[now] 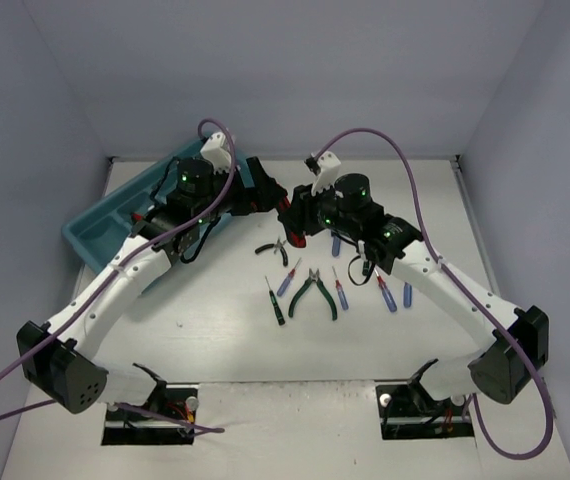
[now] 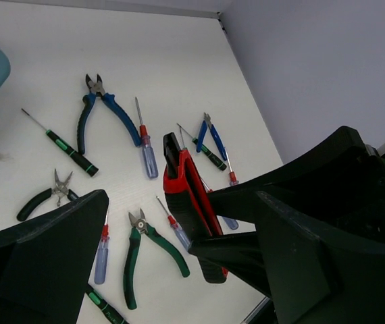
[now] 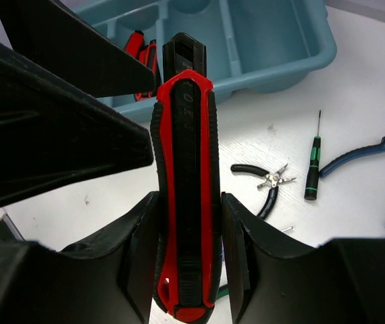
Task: Sort the tools into containers
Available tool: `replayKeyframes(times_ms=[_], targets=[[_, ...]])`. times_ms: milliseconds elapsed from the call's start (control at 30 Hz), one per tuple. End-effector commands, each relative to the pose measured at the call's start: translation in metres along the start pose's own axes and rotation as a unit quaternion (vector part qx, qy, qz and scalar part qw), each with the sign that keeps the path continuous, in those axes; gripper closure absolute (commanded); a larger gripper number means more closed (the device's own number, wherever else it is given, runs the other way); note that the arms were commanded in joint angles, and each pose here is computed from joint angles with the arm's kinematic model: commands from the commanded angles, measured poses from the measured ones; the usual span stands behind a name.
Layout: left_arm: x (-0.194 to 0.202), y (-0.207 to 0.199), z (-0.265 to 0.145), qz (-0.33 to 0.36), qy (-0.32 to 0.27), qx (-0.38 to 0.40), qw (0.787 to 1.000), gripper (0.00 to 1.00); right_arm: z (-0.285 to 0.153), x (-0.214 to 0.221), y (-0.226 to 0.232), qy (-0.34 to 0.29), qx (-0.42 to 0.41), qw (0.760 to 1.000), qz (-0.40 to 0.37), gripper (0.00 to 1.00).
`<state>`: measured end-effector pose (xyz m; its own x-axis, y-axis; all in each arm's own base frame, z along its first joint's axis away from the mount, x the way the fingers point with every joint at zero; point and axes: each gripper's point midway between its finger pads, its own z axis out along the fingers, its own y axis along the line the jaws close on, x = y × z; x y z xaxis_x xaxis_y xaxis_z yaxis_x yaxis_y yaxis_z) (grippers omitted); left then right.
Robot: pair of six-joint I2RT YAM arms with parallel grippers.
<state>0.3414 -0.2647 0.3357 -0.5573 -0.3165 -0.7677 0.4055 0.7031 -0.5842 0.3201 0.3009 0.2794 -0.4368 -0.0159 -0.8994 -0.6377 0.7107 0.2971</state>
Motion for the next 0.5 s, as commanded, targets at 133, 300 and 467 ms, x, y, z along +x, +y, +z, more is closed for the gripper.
replayKeyframes(times_ms=[133, 300, 467], targets=[[-0.021, -0.022, 0.014, 0.001, -0.037, 0.03, 0.999, 0.24, -0.015, -0.052, 0.024, -0.089, -0.041, 0.995, -0.008, 0.95], [-0.015, -0.02, 0.022, -0.012, -0.028, 0.03, 0.999, 0.56, -0.013, -0.053, 0.023, -0.094, -0.04, 0.995, -0.007, 0.94], [-0.022, -0.018, 0.019, -0.015, -0.038, 0.024, 0.999, 1.0, -0.01, -0.049, 0.018, -0.091, -0.028, 0.995, -0.006, 0.69]])
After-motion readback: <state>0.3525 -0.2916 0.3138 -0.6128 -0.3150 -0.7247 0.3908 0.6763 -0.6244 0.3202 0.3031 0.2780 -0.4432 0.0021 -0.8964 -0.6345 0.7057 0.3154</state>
